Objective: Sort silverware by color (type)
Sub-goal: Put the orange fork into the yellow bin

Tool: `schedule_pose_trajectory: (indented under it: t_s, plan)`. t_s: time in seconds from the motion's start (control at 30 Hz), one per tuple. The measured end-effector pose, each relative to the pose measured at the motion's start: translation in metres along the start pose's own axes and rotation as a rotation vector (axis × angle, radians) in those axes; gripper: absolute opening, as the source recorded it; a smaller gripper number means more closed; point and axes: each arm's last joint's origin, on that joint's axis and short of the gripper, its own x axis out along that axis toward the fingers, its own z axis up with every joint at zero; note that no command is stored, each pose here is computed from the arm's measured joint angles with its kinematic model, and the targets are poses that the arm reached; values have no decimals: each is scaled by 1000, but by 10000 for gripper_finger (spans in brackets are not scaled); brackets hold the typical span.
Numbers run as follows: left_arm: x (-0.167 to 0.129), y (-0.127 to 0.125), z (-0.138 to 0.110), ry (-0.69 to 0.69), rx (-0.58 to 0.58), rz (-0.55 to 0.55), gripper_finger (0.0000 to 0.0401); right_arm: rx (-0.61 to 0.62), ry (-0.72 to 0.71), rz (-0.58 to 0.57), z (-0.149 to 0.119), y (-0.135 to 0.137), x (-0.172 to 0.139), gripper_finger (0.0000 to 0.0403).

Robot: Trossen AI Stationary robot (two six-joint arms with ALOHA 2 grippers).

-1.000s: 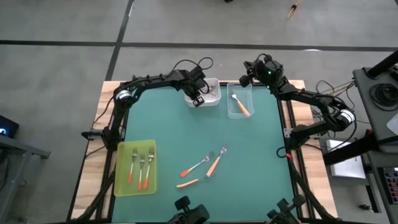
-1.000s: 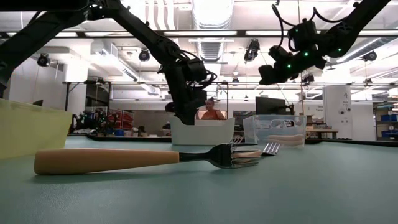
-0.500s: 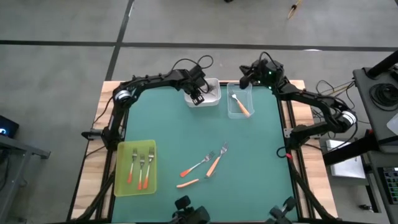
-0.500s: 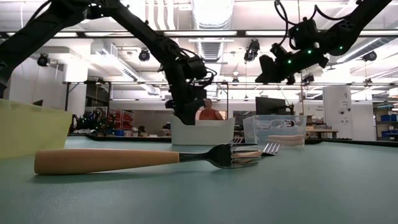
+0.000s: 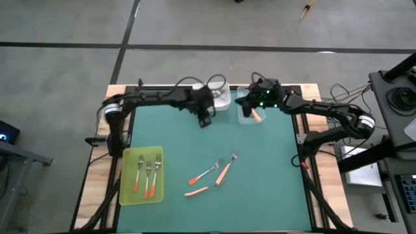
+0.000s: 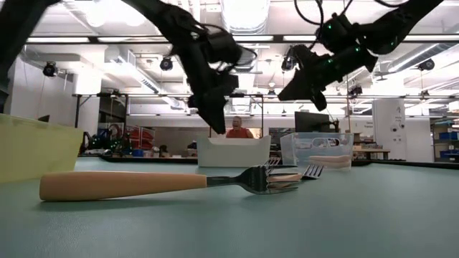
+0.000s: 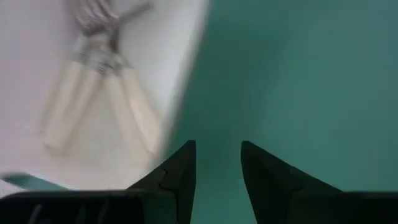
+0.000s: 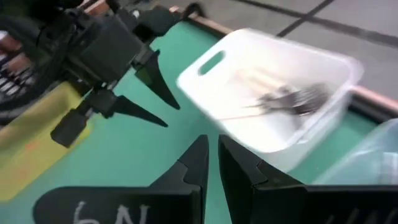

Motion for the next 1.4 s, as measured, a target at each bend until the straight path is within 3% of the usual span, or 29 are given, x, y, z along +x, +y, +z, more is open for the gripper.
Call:
schedule_pose_trajectory:
  t_s: [0.37, 0.73, 1.03, 1.4]
  plan:
    - [-60, -57, -70, -283, -25, -109, 109, -53, 95, 147, -28, 68, 13, 27]
    - [-77, -114, -137, -527, -101, -227, 109, -125, 122, 79, -70, 134, 5, 27]
    - [-77, -156, -165, -610, -97, -320, 109, -59, 221, 46, -113, 169, -3, 27]
    - [-60, -205, -177, -553, -16, -310, 109, -9, 329, -41, -165, 184, 14, 27]
